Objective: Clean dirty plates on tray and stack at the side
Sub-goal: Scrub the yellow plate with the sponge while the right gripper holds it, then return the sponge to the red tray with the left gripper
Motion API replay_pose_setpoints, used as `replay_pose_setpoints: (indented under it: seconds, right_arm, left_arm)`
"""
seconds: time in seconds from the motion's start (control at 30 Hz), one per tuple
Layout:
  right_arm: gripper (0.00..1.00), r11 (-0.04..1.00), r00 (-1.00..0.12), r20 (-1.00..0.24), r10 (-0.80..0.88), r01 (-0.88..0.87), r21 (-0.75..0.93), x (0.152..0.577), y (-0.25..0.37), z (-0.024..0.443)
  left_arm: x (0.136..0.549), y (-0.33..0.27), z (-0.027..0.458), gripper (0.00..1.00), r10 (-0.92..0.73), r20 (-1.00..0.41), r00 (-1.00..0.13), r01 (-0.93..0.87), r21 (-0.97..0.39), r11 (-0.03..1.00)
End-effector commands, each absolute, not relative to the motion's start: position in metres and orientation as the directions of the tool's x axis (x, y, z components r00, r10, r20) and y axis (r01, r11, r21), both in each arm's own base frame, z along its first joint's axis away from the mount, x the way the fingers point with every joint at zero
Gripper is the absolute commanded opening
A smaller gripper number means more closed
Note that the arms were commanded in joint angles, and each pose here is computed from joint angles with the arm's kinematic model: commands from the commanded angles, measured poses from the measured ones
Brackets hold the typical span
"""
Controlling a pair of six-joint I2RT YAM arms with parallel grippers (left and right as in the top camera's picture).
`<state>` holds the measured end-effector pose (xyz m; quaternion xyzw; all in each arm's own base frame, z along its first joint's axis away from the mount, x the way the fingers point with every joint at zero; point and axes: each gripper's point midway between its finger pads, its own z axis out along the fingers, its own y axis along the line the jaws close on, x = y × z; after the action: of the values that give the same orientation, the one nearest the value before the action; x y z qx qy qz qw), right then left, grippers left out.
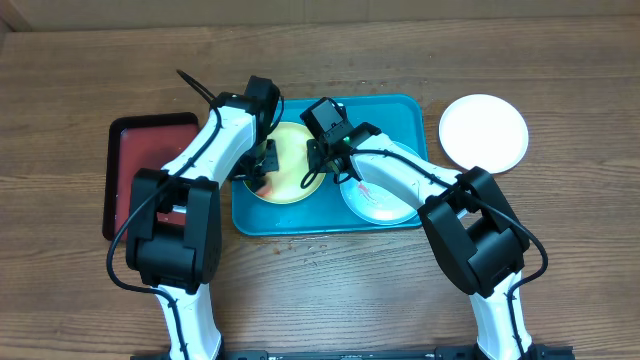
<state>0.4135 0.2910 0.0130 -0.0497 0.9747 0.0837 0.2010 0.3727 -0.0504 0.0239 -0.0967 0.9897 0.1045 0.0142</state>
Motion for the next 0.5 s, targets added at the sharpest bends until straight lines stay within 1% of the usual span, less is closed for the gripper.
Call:
replay_pose_setpoints:
  seconds: [0.0, 0.13, 0.3, 0.4, 0.47]
  right_arm:
    - [0.06, 0.987, -0.914, -0.400, -0.063, -0.117, 0.110, 0.415, 0.281, 0.010]
    - [0.06, 0.987, -0.914, -0.402, -0.063, -0.117, 0.111, 0.415, 0.281, 0.010]
    - [0.06, 0.987, -0.916, -0.396, -0.065, -0.116, 0.107, 0.414, 0.280, 0.009]
    - [0.06, 0.987, -0.916, -0.396, -0.065, -0.116, 0.107, 0.414, 0.280, 0.009]
    - [0.06, 0.987, -0.916, -0.396, -0.065, -0.116, 0.107, 0.414, 0.280, 0.009]
  left_arm:
    - [0.388, -0.024, 0.060, 0.04, -0.224, -0.169, -0.960, -0.268, 0.319, 0.909]
    - [0.402, -0.028, 0.108, 0.04, -0.279, -0.264, -0.923, -0.346, 0.257, 0.902]
    - [0.412, -0.026, 0.172, 0.04, -0.297, -0.410, -0.862, -0.390, 0.163, 0.907]
    - [0.408, -0.010, 0.195, 0.04, -0.320, -0.456, -0.831, -0.421, 0.138, 0.896]
    - [0.406, 0.005, 0.202, 0.04, -0.328, -0.464, -0.822, -0.436, 0.144, 0.888]
